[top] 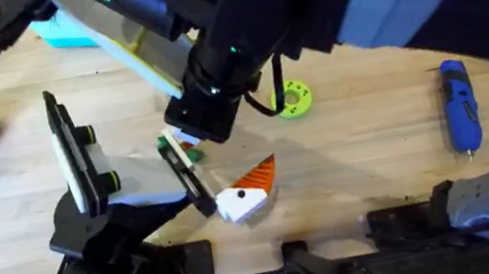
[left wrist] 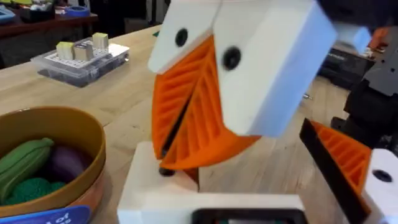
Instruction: Pick up the gripper from the table and insert it into the empty holder that is missing its gripper. Then pick up a screw, insert it into the mounting hole, and use the screwdriver to tighten it. Finally, clean up the table by picking up the vegetable and placing it into the bucket.
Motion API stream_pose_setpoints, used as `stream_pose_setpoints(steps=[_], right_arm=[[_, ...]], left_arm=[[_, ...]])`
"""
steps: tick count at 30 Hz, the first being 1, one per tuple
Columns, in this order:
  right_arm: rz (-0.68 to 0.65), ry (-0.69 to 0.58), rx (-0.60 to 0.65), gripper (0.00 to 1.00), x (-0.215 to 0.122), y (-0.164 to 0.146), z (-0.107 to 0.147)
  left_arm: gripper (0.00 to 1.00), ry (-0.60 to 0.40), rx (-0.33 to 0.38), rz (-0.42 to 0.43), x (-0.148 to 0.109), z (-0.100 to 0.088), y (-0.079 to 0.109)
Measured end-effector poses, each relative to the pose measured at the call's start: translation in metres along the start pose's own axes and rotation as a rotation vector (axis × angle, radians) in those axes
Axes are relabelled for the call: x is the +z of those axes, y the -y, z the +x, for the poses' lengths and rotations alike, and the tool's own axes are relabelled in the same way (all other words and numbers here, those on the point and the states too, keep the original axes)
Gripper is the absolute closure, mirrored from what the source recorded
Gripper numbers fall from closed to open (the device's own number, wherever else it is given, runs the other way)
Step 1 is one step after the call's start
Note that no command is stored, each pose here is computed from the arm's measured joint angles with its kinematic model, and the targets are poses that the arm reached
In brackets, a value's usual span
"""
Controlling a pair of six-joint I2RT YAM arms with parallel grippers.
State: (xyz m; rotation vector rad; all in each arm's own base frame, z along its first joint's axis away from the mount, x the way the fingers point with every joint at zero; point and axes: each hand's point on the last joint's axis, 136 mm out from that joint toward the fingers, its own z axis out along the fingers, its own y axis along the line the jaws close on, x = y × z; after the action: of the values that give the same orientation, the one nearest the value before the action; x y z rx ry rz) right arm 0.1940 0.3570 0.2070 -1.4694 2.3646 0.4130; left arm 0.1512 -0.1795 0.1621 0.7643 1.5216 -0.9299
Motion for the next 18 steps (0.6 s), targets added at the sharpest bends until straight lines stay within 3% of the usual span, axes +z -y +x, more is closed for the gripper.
stream_pose_setpoints(steps=[2, 3, 7, 8, 10, 18], right_arm=[[0.002, -0.001, 0.001, 0.913, 0.000, 0.000, 0.000], [0.002, -0.002, 0.001, 0.797, 0.000, 0.000, 0.000], [0.036, -0.001, 0.008, 0.183, -0.002, 0.009, 0.001], [0.049, -0.001, 0.012, 0.069, -0.004, 0.014, 0.002], [0.052, 0.009, 0.017, 0.011, -0.009, 0.017, 0.002], [0.062, 0.096, 0.050, 0.005, -0.053, 0.027, 0.004]], left_arm=[[0.011, 0.000, 0.000, 0.000, 0.000, 0.000, 0.000], [0.011, 0.000, 0.000, 0.000, 0.000, 0.000, 0.000], [0.011, 0.000, 0.001, 0.000, 0.000, 0.000, 0.000], [0.011, 0.001, 0.002, 0.000, 0.000, 0.000, 0.000], [0.011, 0.000, 0.004, 0.002, 0.000, 0.000, 0.000], [0.011, 0.000, 0.009, 0.005, 0.000, 0.000, 0.001]])
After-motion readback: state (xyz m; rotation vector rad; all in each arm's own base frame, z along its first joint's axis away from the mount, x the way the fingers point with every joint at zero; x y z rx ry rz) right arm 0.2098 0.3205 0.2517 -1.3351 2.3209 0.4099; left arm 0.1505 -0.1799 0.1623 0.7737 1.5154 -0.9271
